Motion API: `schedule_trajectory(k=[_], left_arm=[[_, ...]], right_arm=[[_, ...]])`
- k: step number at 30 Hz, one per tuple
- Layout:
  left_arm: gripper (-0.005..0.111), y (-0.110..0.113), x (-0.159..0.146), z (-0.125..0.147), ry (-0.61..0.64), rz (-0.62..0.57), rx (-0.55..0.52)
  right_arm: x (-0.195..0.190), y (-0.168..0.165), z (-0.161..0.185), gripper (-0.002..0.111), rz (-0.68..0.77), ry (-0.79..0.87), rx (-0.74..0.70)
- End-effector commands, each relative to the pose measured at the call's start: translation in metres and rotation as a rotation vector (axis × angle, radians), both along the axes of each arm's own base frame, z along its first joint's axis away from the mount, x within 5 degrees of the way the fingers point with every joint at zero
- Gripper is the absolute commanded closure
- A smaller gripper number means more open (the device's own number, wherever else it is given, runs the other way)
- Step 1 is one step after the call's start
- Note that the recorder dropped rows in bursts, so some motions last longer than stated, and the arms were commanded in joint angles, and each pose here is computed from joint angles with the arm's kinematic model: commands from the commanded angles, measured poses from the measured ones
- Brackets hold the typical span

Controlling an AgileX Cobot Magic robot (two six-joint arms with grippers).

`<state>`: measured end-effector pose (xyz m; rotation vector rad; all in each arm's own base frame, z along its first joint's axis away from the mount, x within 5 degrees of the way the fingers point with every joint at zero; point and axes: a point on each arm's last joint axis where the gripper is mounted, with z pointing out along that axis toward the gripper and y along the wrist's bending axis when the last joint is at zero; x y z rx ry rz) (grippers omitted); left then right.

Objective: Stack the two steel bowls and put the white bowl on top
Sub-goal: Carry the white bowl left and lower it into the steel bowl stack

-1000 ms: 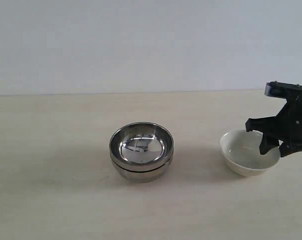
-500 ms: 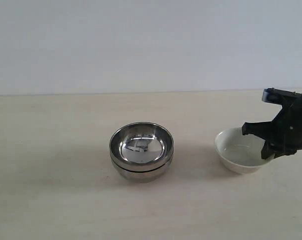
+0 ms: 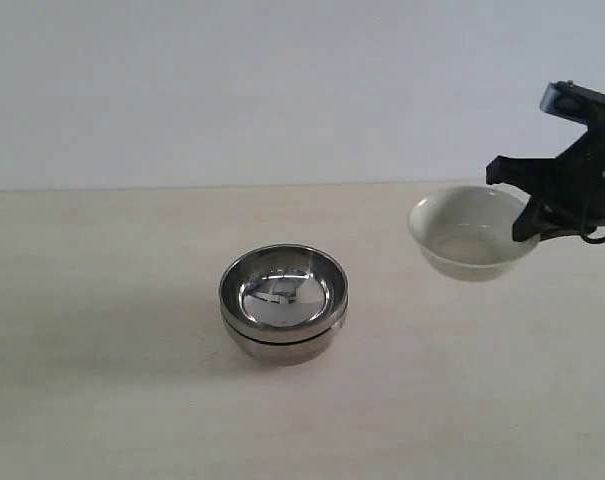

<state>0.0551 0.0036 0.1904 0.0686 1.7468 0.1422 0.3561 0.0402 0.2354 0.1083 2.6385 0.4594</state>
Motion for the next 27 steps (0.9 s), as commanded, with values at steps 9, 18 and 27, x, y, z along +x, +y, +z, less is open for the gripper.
schedule_trajectory(k=[9,18,27], left_arm=[[0.103,0.0,0.0,0.0,-0.009,0.003,-0.016],[0.103,0.0,0.0,0.0,-0.009,0.003,-0.016],[0.103,0.0,0.0,0.0,-0.009,0.003,-0.016]], right_arm=[[-0.011,0.11,0.053,0.108,0.242,-0.173,0.107],[-0.017,0.139,0.04,0.108,0.296,-0.144,0.114],[-0.015,0.16,0.013,0.108,0.331,-0.096,0.098]])
